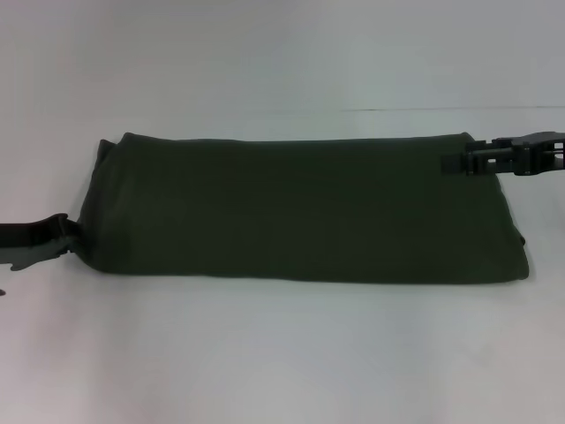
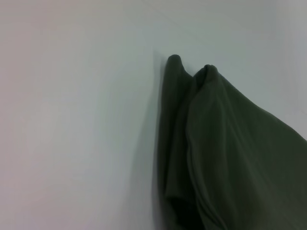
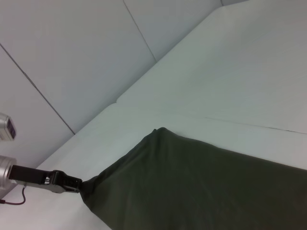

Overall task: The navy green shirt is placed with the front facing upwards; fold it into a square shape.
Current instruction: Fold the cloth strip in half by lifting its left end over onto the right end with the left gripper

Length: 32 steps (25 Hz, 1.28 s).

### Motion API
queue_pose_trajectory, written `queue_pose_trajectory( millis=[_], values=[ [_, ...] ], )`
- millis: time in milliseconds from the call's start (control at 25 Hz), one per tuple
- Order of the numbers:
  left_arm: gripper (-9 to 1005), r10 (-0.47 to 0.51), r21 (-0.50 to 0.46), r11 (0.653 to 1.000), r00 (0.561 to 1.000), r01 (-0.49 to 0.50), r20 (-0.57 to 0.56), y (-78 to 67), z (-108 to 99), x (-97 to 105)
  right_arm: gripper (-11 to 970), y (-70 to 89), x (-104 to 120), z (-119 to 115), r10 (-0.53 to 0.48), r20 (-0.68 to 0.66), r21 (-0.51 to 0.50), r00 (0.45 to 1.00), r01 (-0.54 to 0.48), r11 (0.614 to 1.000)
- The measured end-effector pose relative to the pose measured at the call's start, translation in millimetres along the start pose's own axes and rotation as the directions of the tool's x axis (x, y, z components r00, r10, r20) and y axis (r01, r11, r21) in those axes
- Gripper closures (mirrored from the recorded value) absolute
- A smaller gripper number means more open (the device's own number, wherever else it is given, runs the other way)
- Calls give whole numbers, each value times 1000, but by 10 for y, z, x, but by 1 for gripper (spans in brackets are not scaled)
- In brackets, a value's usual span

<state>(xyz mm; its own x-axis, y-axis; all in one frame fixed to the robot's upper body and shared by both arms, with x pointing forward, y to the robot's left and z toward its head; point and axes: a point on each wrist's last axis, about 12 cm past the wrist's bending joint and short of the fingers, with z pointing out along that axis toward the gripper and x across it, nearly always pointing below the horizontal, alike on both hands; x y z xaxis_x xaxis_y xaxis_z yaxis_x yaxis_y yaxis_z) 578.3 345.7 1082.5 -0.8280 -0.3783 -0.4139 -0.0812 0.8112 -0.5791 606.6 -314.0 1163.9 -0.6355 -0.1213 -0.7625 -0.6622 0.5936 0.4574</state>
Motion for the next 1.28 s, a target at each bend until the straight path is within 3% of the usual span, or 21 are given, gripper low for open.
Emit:
queue_pose_trajectory(
  millis=[440, 600, 960, 1280],
  values=[
    [962, -14, 12, 1000, 1000, 14, 24, 110, -88, 79, 60, 36, 84, 88, 21, -1, -20, 1000, -21, 1000],
    [962, -20, 33, 999, 998, 18, 57, 178, -191, 112, 60, 63, 98, 131, 29, 13, -35, 1000, -28, 999],
    [963, -52, 32, 998, 989, 48, 139, 514, -595, 237, 59, 99, 120, 224, 48, 43, -53, 998, -46, 998],
    [963, -52, -59, 996, 972, 68, 228, 800, -1050, 250, 59, 129, 129, 363, 62, 54, -55, 997, -59, 997]
  ],
)
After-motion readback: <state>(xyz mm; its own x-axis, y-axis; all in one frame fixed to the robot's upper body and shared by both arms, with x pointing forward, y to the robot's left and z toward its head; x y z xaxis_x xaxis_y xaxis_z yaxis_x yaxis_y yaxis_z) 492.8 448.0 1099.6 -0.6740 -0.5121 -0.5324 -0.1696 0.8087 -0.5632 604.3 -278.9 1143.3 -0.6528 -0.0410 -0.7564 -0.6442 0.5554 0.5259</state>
